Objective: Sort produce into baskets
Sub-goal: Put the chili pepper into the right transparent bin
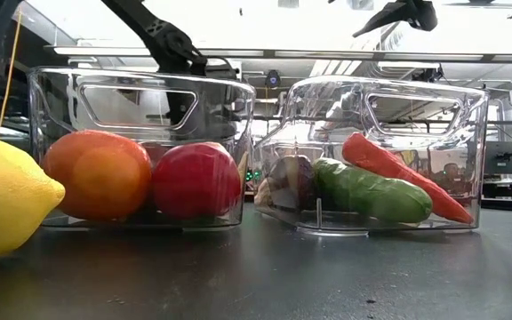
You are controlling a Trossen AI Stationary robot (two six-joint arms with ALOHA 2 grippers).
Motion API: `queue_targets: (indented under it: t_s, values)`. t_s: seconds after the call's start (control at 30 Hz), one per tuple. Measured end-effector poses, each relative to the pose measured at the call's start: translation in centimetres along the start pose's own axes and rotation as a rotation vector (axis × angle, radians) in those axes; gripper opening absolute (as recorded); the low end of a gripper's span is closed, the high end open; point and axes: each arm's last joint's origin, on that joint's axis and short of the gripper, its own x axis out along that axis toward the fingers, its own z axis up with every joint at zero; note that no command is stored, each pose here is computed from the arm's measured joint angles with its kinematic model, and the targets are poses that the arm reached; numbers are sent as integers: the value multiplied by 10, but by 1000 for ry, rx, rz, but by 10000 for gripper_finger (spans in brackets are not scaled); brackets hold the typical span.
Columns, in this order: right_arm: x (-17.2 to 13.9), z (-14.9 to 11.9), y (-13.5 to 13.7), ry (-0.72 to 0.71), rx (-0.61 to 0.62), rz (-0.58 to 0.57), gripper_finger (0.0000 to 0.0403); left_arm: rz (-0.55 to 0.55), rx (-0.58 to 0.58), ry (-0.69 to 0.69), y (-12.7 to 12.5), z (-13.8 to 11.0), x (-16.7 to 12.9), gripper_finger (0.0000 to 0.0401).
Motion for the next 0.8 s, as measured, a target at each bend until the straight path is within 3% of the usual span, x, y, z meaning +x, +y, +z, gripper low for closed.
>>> queue_targets:
  t_s: [0.2, 0.53, 0.67, 0.8]
  values:
    - [0, 0, 0, -5, 19, -3, 271, 70, -30, 22, 4, 0, 23, 305]
    - [12, -7, 2, 18, -3, -32, 271, 112, -10, 18, 1, 0, 32, 296]
    - [15, -10, 2, 37, -9, -36, 271, 144, 19, -16, 4, 2, 25, 237]
    - [15, -9, 2, 36, -8, -35, 271, 177, -5, -90, 13, 14, 6, 127]
